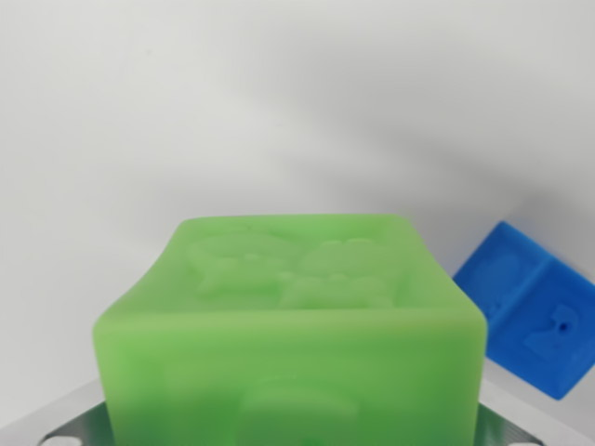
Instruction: Stack cube
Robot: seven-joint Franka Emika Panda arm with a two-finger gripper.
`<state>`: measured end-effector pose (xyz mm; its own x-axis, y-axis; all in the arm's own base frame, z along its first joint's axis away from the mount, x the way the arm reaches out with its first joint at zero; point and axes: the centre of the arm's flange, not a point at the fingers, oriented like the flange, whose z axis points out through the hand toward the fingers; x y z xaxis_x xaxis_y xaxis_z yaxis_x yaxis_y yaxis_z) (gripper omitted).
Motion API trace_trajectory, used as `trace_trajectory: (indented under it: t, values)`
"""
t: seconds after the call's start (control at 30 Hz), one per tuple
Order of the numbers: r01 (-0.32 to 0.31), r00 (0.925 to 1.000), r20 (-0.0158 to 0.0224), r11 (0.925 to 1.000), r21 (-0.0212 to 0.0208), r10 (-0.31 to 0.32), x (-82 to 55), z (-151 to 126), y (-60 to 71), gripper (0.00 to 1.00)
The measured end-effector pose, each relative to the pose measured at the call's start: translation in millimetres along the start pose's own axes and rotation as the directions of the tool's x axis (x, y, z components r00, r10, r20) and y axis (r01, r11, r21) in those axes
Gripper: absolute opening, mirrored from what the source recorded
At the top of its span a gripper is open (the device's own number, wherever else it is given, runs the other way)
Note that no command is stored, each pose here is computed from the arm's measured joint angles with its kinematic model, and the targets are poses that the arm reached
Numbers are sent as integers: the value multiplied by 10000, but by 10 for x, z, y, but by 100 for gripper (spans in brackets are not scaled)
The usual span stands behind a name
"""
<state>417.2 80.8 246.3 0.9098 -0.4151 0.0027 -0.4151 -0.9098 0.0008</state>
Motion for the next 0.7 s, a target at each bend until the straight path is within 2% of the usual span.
trace_trajectory:
  t: [0.4, 0.7]
  values:
    - [-1007, 9949, -1, 9949, 1, 1007, 106, -20, 214, 0]
    - [-1778, 9841, 3, 9841, 2, 1778, 189, -33, 373, 0]
